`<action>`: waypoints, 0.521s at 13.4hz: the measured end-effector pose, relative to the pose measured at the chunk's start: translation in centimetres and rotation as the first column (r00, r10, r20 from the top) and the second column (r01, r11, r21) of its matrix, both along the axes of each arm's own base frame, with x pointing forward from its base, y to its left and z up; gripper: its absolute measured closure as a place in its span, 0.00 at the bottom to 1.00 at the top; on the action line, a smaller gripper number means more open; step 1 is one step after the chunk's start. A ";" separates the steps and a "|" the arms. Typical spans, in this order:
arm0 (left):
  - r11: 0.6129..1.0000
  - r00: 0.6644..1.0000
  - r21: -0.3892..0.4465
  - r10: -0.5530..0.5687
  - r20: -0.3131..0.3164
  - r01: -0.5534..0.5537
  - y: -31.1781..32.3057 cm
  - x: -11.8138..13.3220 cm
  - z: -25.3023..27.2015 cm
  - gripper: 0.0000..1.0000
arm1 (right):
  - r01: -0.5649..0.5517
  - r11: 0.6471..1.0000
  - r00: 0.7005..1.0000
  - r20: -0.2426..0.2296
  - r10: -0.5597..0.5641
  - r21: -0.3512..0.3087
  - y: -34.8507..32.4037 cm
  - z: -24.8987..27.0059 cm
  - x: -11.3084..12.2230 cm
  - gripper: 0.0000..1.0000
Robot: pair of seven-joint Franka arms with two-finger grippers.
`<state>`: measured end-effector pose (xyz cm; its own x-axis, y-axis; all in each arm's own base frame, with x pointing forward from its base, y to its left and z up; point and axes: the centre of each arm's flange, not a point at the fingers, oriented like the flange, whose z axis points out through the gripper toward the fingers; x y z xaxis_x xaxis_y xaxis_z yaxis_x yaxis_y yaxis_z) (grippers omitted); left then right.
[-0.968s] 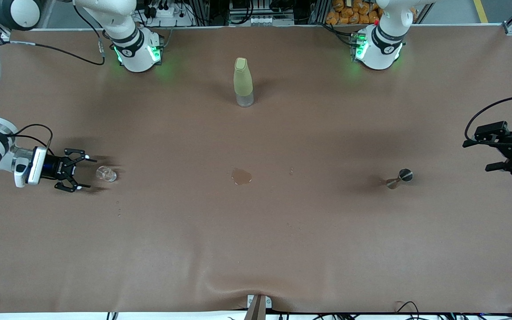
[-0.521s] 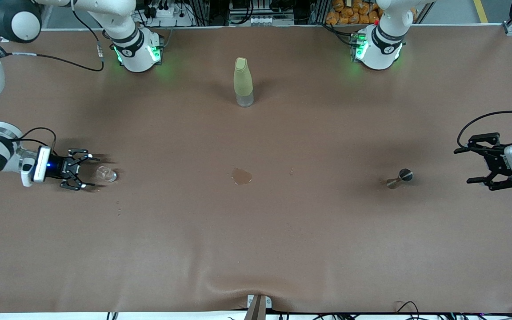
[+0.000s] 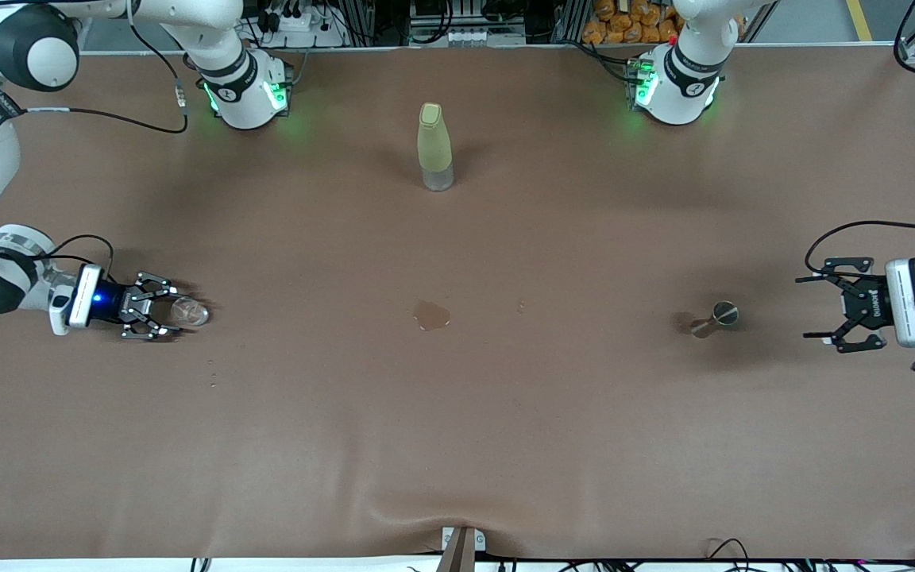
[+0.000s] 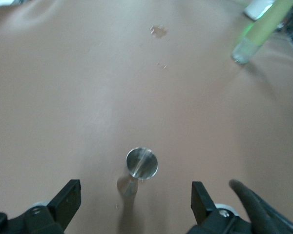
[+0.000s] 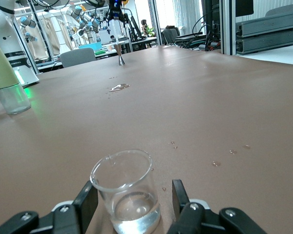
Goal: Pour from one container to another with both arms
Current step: 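Close the right gripper on the beaker while the left gripper grasps the jigger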
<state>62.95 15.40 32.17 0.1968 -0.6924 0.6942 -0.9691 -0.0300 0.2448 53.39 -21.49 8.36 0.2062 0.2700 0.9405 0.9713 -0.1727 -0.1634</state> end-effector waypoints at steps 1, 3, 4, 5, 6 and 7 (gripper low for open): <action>0.998 0.999 -0.046 -0.030 0.025 0.031 0.2 -0.1 -1.7 0.00 | -0.001 1.000 1.000 0.001 0.001 0.002 0.1 -0.2 0.0 0.28; 0.990 0.992 -0.106 -0.087 0.087 0.096 0.8 -0.5 -5.2 0.00 | -0.002 1.000 1.000 -0.006 0.002 0.007 0.2 -0.7 -0.2 0.26; 0.986 0.989 -0.123 -0.103 0.106 0.115 1.4 -0.8 -6.7 0.00 | -0.002 1.000 1.000 -0.009 0.002 0.009 0.3 -0.9 -0.3 0.24; 0.982 0.988 -0.142 -0.109 0.111 0.125 1.8 -1.1 -8.1 0.00 | -0.002 1.000 1.000 -0.011 0.002 0.011 0.3 -1.1 -0.4 0.24; 0.977 0.988 -0.173 -0.108 0.113 0.127 2.0 -1.4 -9.3 0.00 | -0.003 1.000 1.000 -0.011 0.003 0.013 0.4 -1.2 -0.4 0.25; 0.970 0.988 -0.208 -0.103 0.115 0.125 2.0 -1.7 -10.4 0.00 | -0.006 1.000 1.000 -0.011 0.006 0.018 0.4 -1.2 -0.4 0.27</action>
<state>61.22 17.43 21.76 0.0448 -0.5392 0.8410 -0.9834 0.1244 0.1322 53.03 -21.05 7.14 0.2151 0.2543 0.9429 0.9704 -0.1642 -0.1771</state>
